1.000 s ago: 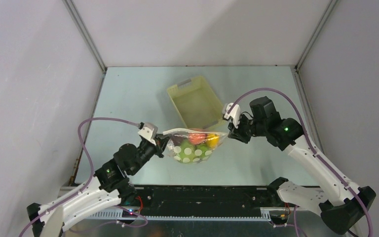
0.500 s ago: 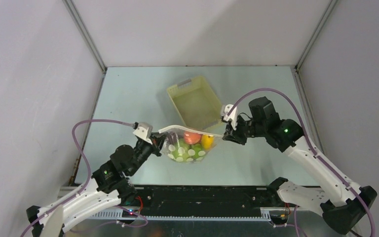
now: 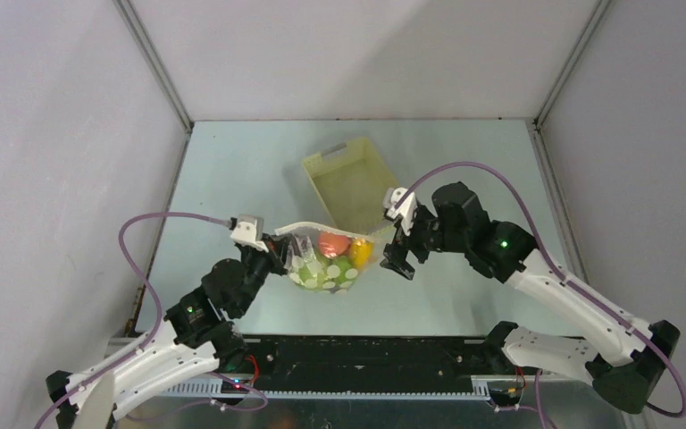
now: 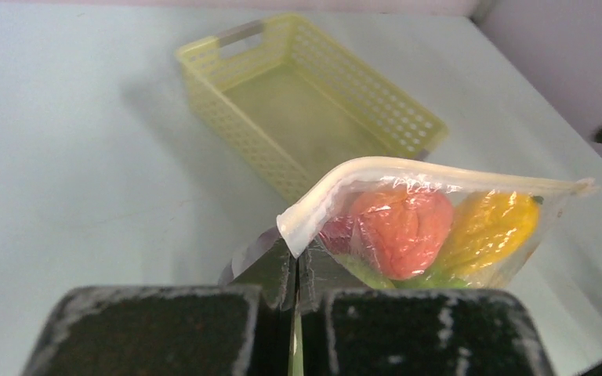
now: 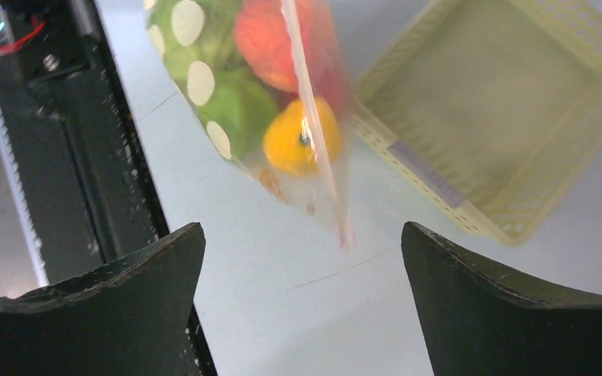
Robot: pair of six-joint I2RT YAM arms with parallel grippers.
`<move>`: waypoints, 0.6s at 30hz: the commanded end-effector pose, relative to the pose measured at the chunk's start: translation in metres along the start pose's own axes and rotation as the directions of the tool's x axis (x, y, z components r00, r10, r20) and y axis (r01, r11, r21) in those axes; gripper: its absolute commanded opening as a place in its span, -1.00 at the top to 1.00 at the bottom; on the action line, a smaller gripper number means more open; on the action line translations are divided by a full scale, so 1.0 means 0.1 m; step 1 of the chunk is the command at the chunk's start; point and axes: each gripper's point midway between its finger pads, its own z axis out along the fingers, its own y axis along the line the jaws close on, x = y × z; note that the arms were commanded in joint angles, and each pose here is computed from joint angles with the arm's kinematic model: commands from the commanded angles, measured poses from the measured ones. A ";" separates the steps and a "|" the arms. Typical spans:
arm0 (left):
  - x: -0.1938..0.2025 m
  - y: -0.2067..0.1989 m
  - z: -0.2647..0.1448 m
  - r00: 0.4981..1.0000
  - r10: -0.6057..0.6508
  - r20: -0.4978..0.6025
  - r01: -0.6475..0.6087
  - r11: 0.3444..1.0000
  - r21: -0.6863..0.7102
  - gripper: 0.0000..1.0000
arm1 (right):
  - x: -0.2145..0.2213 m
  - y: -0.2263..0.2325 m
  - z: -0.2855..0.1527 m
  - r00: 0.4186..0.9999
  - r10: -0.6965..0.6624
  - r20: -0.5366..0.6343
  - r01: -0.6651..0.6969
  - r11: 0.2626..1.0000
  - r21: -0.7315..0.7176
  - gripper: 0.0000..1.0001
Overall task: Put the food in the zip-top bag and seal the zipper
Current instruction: Place the zipper food storage bag at the center of the board.
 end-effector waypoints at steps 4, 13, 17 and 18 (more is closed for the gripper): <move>-0.51 0.69 -0.17 0.980 -0.143 0.137 0.190 0.875 -0.445 1.00 | -0.47 -0.40 -0.49 0.954 0.083 0.288 -0.164 0.949 0.269 -0.99; -0.49 1.44 -0.02 0.978 -0.124 0.170 0.206 0.717 -0.666 1.00 | -0.30 -0.48 -0.64 0.947 0.127 0.295 -0.221 0.924 0.312 -0.99; -0.59 1.86 0.04 0.985 -0.062 0.164 0.166 0.632 -0.757 1.00 | -0.28 -0.53 -0.66 0.949 0.123 0.290 -0.221 0.917 0.333 -0.99; -0.65 2.02 -0.02 0.987 -0.038 0.153 0.146 0.589 -0.795 1.00 | -0.27 -0.55 -0.67 0.950 0.121 0.288 -0.220 0.914 0.340 -0.99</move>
